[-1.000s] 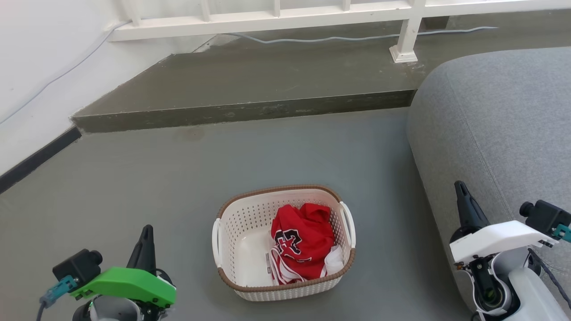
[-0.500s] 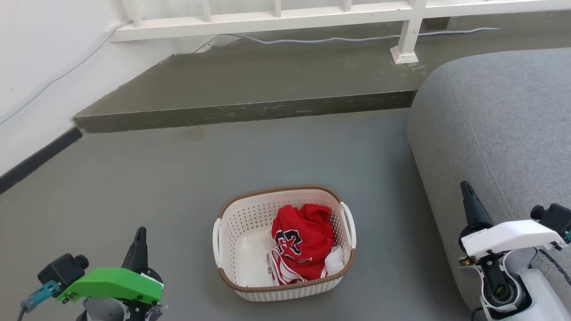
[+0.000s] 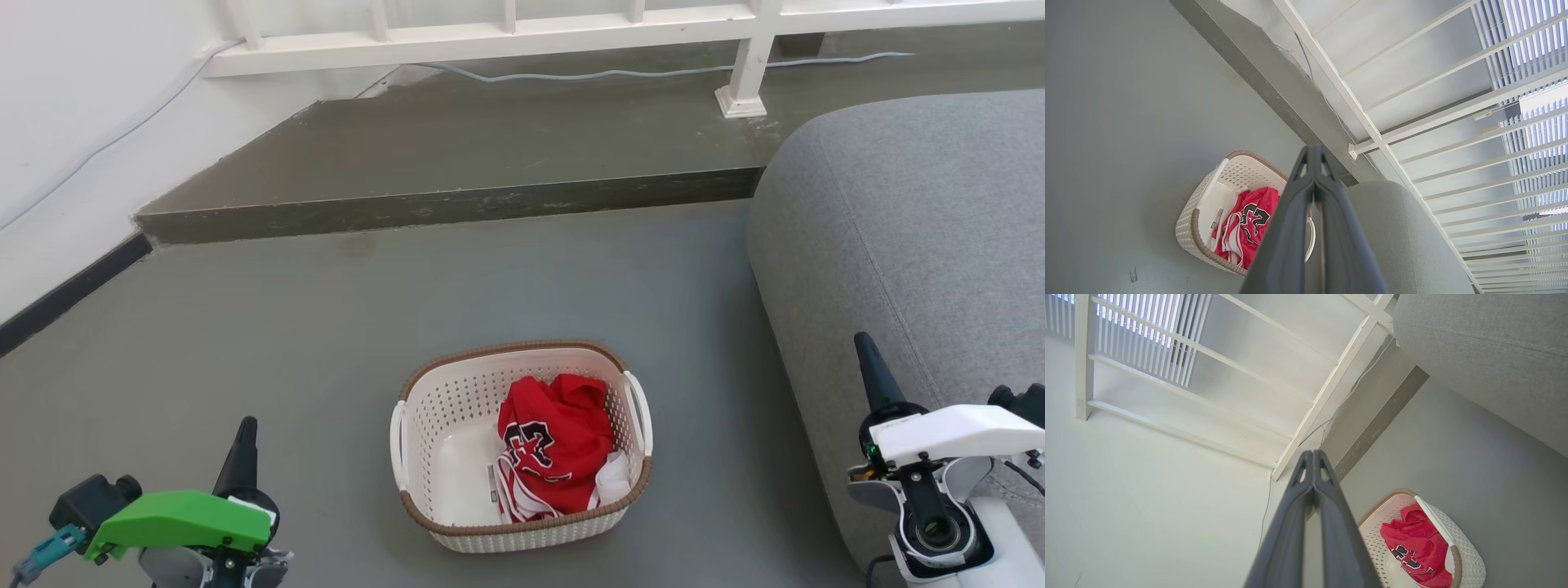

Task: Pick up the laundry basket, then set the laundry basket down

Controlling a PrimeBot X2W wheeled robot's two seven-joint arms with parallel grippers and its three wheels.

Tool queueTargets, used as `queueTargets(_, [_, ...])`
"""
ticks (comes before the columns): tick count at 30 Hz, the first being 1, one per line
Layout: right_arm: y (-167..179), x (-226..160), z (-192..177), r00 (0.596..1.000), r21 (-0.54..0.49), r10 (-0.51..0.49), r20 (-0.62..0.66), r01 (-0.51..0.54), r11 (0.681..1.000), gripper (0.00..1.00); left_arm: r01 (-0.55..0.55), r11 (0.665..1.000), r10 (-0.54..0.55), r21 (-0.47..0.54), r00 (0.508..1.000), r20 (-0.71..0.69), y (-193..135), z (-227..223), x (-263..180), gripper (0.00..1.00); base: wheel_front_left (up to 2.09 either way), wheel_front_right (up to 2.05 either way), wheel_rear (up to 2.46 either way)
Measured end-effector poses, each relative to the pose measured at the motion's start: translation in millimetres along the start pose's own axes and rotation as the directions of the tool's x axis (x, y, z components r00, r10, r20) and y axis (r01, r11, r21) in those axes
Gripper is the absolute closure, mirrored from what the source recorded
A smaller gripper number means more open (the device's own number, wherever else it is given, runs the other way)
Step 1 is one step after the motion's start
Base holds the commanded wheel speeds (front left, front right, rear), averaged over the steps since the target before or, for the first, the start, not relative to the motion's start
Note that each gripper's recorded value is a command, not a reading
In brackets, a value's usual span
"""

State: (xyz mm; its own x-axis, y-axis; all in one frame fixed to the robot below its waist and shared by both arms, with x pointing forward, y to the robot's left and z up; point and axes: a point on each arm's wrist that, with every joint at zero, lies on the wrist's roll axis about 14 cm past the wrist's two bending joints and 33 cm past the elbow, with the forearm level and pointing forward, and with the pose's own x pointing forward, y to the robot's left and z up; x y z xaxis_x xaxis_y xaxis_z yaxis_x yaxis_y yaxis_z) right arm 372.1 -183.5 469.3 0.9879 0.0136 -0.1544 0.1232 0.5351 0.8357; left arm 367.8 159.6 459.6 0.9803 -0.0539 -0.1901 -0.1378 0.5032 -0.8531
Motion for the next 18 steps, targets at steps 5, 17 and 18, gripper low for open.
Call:
queueTargets(5, [-1, 0, 2, 1.000, 0.068, -0.002, 0.002, 0.002, 0.998, 1.00, 0.002, 0.998, -0.002, -0.062, 1.000, 0.002, 1, 3, 0, 1.00, 0.00, 0.00, 0.00])
queueTargets(17, [-4, 1, 7, 1.000, 0.225, -0.002, 0.012, -0.001, 0.974, 1.00, 0.012, 0.979, -0.010, -0.204, 1.000, 0.010, 4, 10, -1, 1.00, 0.00, 0.00, 0.00])
queueTargets(18, [-4, 1, 8, 1.000, 0.240, -0.002, 0.015, -0.002, 0.971, 1.00, 0.016, 0.976, -0.013, -0.217, 1.000, 0.012, 4, 11, -1, 1.00, 0.00, 0.00, 0.00])
